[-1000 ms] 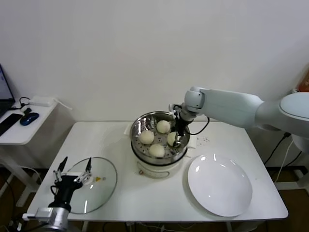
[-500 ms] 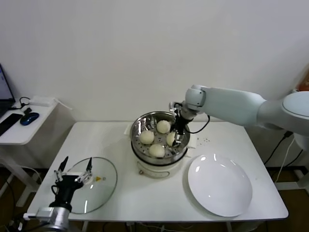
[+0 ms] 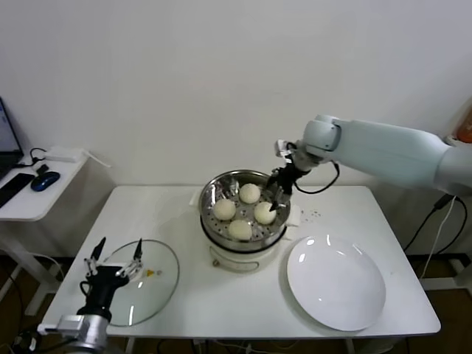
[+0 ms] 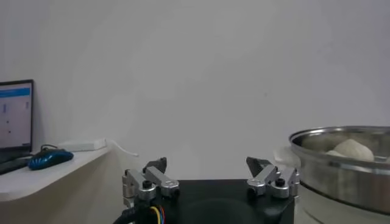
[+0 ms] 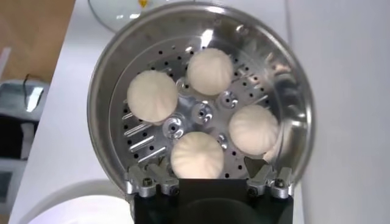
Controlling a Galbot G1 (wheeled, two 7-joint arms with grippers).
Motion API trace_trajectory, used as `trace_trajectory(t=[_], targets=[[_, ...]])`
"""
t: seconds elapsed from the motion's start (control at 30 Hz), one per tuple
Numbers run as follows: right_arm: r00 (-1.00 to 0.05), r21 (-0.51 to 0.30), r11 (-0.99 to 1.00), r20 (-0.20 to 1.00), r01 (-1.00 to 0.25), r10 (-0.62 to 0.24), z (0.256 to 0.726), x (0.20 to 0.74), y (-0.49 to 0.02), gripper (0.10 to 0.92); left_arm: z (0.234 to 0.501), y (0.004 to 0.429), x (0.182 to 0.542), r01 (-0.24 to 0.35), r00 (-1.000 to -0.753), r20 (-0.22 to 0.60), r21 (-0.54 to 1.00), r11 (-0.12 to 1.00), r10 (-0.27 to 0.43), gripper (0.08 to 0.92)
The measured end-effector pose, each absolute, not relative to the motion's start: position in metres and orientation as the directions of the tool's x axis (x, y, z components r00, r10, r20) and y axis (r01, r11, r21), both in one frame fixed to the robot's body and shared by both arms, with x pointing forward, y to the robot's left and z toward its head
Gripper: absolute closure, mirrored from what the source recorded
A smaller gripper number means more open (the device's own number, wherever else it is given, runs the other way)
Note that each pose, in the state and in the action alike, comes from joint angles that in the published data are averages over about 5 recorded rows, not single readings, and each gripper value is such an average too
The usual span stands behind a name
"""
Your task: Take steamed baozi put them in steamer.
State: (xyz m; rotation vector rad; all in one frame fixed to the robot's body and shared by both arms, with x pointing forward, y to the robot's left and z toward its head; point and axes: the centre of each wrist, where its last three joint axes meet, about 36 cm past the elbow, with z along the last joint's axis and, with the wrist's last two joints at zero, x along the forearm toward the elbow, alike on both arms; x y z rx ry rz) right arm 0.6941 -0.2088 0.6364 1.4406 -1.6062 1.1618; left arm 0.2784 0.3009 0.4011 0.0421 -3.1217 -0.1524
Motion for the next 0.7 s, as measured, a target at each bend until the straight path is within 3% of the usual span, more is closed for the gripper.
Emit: trace_trajectory(t=[0.43,0.7], targets=[[-0.358,-0.301,0.200,0.693,-0.933,-0.626,0.590,0.629,-0.289,0.200,0.407,0.292,0.284,-0.010,-1.000,-0.023,0.081,0.997,-0.008,0.177],[-0.542,-0.374,0.397,0.487,-0.838,-0.685,0.561,0.581,-0.335,0.200,0.402,0.288,0.282,-0.015,-1.000,-0.022,0.075,0.997,-0.014,0.177]])
